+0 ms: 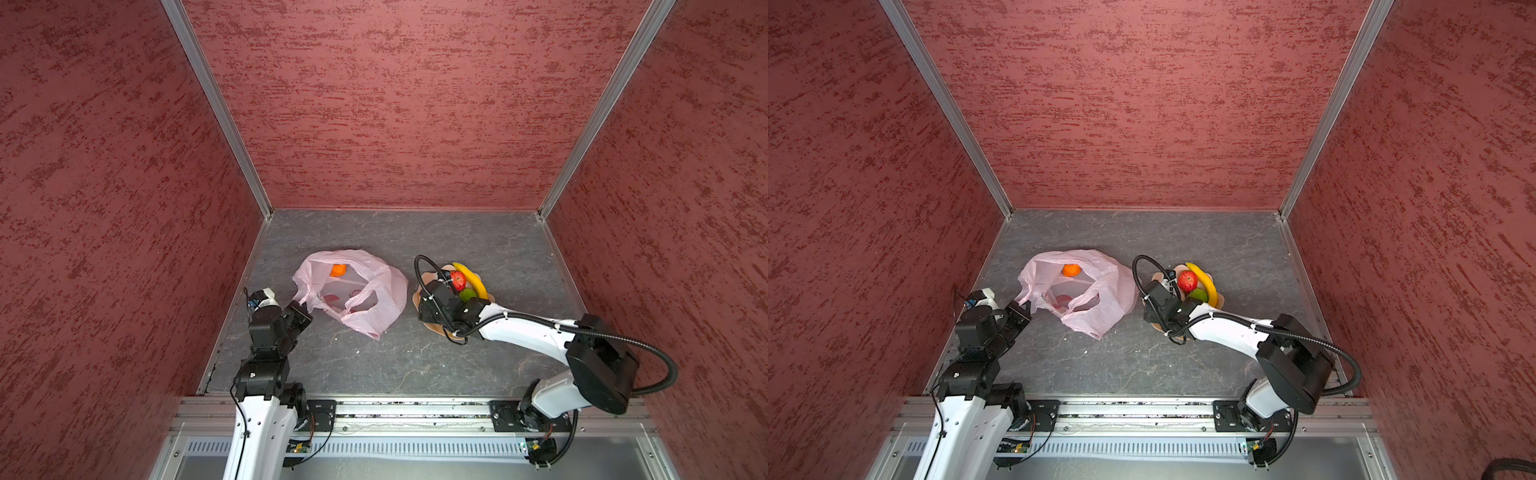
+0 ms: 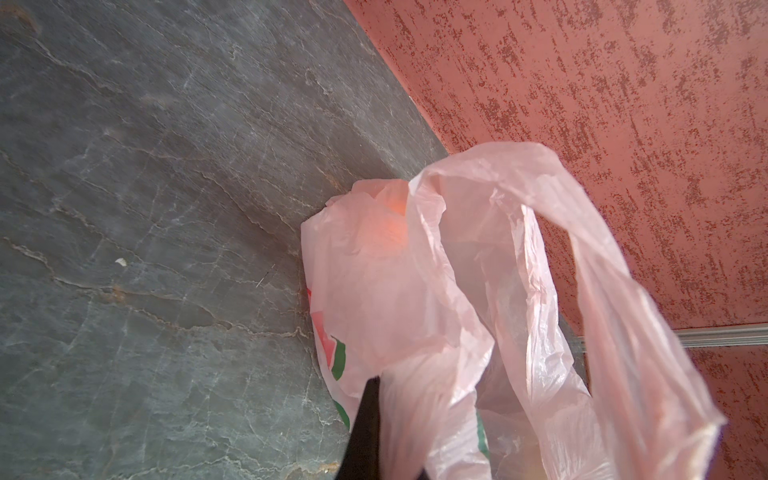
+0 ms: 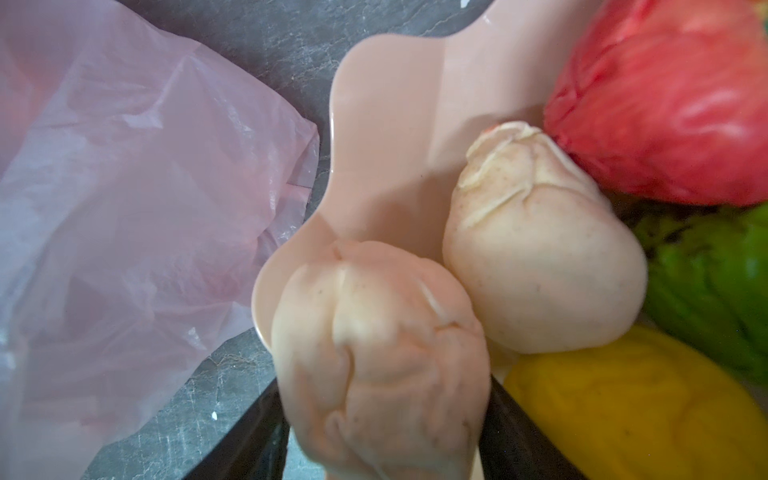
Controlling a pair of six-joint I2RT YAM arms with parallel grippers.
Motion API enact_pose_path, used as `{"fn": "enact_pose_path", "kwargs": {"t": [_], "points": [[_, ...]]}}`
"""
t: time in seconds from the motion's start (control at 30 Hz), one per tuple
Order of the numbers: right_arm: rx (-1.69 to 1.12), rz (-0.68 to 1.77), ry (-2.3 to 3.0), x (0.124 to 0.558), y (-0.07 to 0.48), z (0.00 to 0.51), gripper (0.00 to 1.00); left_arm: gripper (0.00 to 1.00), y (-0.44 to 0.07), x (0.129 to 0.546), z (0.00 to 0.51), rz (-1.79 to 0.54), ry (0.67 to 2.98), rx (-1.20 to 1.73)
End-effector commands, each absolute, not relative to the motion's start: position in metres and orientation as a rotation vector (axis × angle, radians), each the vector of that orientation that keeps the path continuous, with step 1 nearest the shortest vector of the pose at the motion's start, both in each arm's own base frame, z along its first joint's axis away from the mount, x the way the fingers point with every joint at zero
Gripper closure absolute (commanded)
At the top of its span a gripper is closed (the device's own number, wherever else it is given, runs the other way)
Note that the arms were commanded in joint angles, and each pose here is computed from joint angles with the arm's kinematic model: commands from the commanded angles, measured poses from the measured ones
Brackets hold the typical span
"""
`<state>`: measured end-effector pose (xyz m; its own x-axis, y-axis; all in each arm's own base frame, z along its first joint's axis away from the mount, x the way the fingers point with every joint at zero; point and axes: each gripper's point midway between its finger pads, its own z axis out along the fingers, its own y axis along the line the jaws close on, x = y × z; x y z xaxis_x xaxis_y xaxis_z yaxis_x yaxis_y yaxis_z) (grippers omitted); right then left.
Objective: Take the fake fruits out of the plastic bag
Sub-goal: 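Lower the cream fruit into the bowl and open the right gripper, then move the right gripper back into the bag mouth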
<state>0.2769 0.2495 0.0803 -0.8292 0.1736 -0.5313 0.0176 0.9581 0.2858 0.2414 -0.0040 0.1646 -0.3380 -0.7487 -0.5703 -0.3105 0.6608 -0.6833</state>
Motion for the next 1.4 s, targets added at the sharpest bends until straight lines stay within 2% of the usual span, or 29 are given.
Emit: {"fn": "enact_pose_path", "kwargs": {"t": [0.0,0.23,0.6,0.83,1.03,1.17,1.37], "points": [[0.155,0.342,2.495,0.279,0.247,0.093,0.31,1.0,-0.006,0.245,0.175,-0.593,1.898,-0.792],[0.177,0.335,2.451,0.283,0.243,0.106,0.29,1.0,-0.006,0.246,0.178,-0.587,1.897,-0.789],[0.149,0.375,2.287,0.304,0.251,0.174,0.3,1.0,-0.007,0.249,0.177,-0.583,1.906,-0.773],[-0.095,0.552,2.177,0.332,0.32,0.234,0.35,1.0,-0.015,0.253,0.178,-0.603,1.952,-0.732],[-0.372,0.706,2.043,0.325,0.388,0.295,0.4,1.0,-0.027,0.261,0.173,-0.647,2.023,-0.689],[-0.525,0.773,2.002,0.309,0.425,0.312,0.42,1.0,-0.031,0.263,0.167,-0.648,2.065,-0.675],[-0.68,0.83,2.036,0.29,0.471,0.294,0.45,1.0,-0.035,0.257,0.155,-0.635,2.122,-0.668]]}}
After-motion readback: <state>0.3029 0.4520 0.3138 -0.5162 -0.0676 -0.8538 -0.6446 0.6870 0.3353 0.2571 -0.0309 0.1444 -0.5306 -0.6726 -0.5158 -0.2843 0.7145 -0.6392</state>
